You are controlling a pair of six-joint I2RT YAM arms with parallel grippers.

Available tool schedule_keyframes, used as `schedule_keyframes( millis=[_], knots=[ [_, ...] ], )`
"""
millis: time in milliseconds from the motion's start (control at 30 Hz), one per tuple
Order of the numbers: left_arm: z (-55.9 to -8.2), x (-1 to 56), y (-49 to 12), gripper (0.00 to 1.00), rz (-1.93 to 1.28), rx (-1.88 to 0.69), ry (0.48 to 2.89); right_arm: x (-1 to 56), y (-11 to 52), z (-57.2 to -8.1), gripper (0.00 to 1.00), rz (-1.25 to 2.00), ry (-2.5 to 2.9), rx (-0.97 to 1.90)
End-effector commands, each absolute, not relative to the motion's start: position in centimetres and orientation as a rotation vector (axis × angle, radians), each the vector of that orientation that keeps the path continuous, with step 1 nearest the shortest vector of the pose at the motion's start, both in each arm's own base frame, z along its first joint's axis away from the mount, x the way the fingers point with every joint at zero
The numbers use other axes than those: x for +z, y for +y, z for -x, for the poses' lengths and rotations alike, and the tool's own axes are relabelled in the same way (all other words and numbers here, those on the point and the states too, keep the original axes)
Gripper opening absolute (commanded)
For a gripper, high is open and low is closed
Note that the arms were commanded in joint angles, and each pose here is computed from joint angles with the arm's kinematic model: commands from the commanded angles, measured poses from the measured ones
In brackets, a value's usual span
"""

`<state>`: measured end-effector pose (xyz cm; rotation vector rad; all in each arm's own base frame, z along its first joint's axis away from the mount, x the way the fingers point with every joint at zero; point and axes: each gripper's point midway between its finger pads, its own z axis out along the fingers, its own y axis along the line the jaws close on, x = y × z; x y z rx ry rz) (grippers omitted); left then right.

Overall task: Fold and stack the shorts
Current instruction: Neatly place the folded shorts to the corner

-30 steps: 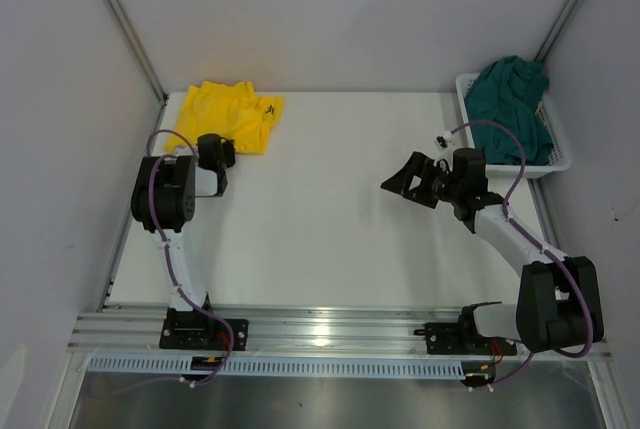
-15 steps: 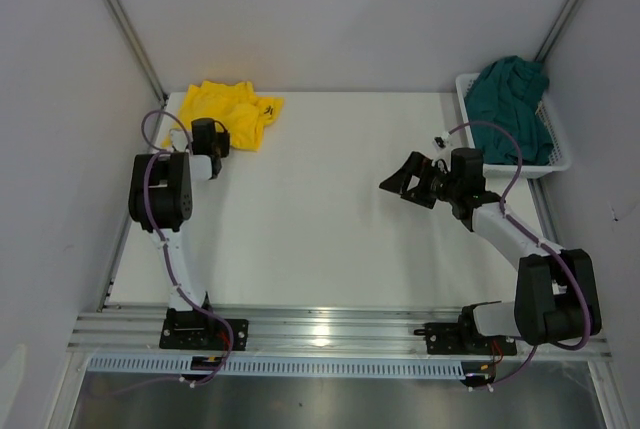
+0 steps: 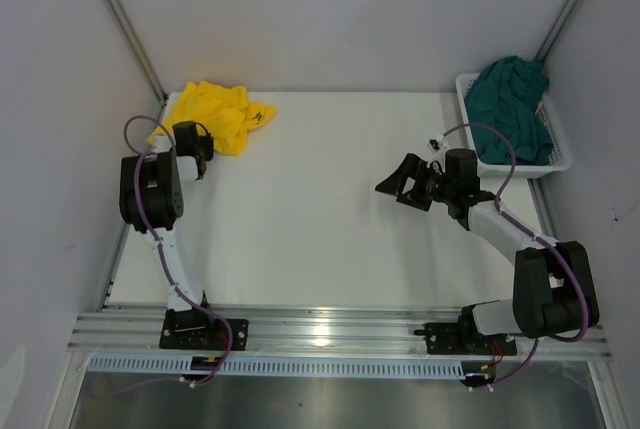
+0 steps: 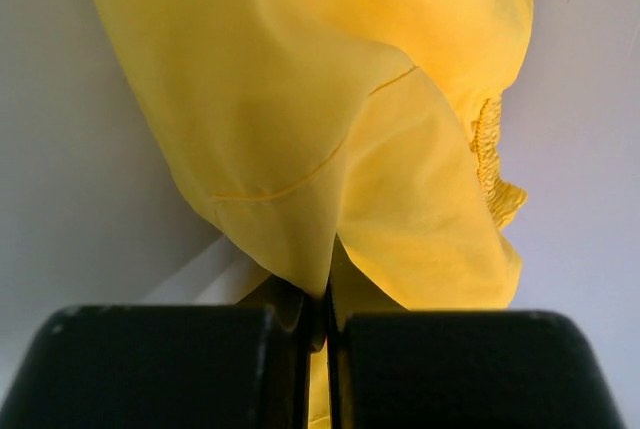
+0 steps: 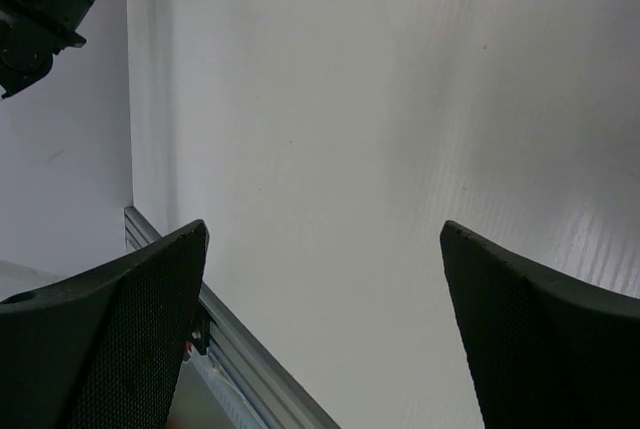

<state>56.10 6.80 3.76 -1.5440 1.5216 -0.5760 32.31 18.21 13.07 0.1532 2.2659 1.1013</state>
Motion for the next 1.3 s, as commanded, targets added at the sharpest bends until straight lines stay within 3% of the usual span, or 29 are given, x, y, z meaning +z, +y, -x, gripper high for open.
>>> schedule_keyframes(
  millis=[0, 300, 633, 867, 1267],
  knots=[
    [-56.5, 3.5, 9.2, 0.00, 1.549, -0.536, 1.486, 15.4, 19.0, -33.6, 0.99, -0.100, 2.191, 1.122],
    [-57.4, 4.1, 10.7, 0.00, 1.580, -0.526, 1.392, 13.9, 19.9, -34.8, 0.99, -0.112, 2.273, 1.066],
    [-59.3, 4.5, 11.7, 0.00, 1.551, -0.565, 1.398, 14.0, 25.7, -37.0, 0.99, -0.033, 2.277, 1.170],
    [-56.1, 4.9, 10.1, 0.08, 1.538, -0.597, 1.441, 13.6, 26.5, -36.5, 1.00, -0.047, 2.276, 1.217],
    [-53.5, 5.8, 7.9, 0.11, 1.478, -0.570, 1.657, 14.0, 25.8, -34.3, 0.99, -0.048, 2.264, 1.207]
  ],
)
